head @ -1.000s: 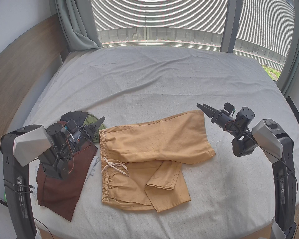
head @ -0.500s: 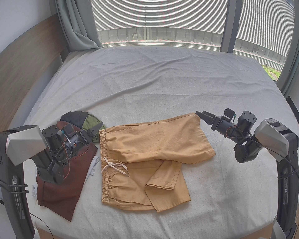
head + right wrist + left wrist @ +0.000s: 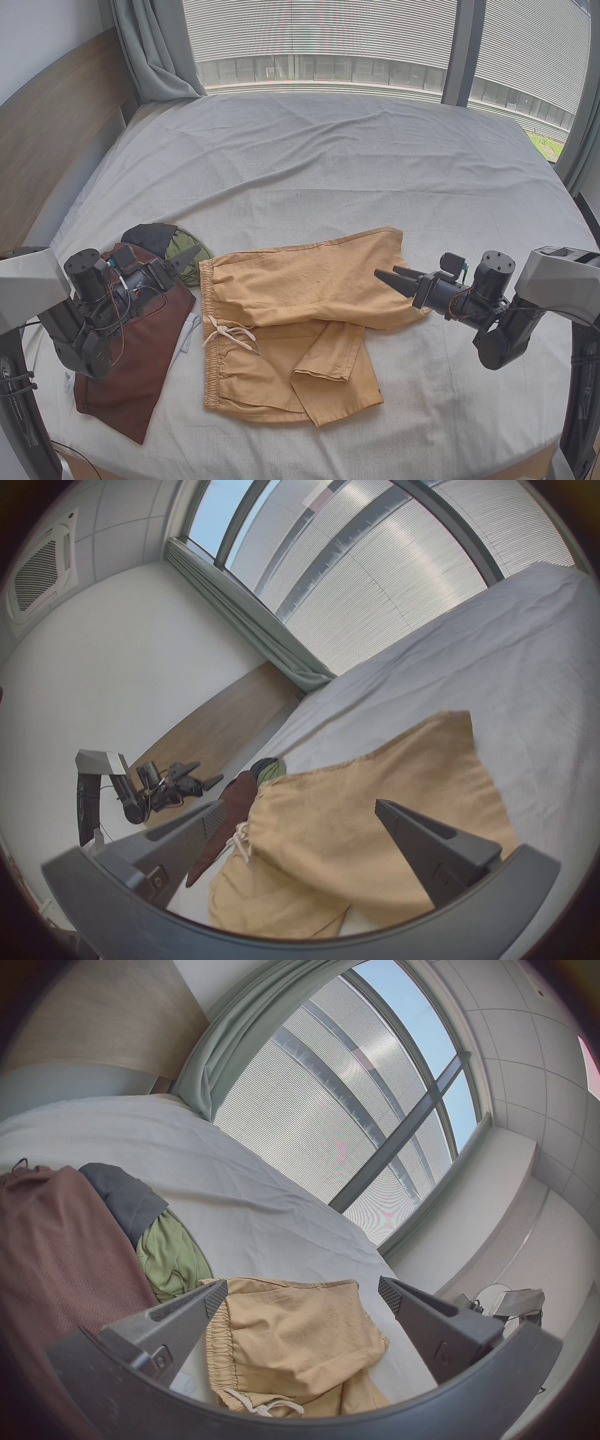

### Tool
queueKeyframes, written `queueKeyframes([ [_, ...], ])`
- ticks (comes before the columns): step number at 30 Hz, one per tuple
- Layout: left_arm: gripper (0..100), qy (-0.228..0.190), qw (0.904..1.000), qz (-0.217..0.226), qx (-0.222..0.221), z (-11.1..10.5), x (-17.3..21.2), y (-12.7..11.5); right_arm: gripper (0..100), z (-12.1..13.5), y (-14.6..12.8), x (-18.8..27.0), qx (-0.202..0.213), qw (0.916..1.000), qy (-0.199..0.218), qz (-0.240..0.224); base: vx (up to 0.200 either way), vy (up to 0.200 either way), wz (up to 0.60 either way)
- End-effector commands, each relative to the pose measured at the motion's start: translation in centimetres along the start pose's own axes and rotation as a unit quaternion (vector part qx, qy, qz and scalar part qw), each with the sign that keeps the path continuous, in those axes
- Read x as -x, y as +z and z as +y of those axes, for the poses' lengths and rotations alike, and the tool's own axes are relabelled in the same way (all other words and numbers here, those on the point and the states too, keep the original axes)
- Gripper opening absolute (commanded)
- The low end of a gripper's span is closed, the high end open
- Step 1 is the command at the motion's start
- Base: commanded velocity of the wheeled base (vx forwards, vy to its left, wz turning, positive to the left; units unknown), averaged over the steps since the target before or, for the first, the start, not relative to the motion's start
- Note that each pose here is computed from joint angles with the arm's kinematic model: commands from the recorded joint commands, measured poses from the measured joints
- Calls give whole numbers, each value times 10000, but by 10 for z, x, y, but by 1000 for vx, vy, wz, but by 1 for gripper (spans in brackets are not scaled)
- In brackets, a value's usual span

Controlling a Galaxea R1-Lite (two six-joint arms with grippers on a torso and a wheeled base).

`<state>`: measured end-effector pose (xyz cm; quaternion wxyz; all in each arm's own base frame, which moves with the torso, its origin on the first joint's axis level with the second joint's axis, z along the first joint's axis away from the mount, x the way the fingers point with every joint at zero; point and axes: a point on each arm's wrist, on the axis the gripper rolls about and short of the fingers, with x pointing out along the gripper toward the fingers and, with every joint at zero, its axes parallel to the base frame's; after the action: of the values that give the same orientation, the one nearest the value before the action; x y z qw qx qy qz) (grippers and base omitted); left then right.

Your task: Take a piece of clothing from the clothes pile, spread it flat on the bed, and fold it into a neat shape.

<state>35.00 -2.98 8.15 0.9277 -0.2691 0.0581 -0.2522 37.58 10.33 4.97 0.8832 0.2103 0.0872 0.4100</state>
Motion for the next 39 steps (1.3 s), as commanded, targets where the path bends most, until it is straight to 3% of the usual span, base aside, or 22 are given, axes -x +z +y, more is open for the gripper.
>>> queueKeyframes([
  [1,100,-218,9992,-16,-337,-20,17,12,100,53,-8,18,-9,9992,163,353,0,0,0],
  [7,100,-285,9904,245,-1329,-16,21,0,100,68,-17,27,-110,9979,237,585,0,0,0],
  [10,100,-309,9883,330,-1455,-18,23,-4,100,69,-19,28,-134,9977,233,627,0,0,0],
  [20,100,-319,9851,396,-1646,-18,24,-8,100,66,-49,36,-483,9923,63,1136,0,0,0],
  [33,100,-286,9854,456,-1617,-14,22,-12,100,68,-66,34,-613,9882,30,1404,0,0,0],
  [39,100,-286,9854,477,-1606,-14,22,-14,100,80,-75,28,-1023,9835,14,1492,0,0,0],
])
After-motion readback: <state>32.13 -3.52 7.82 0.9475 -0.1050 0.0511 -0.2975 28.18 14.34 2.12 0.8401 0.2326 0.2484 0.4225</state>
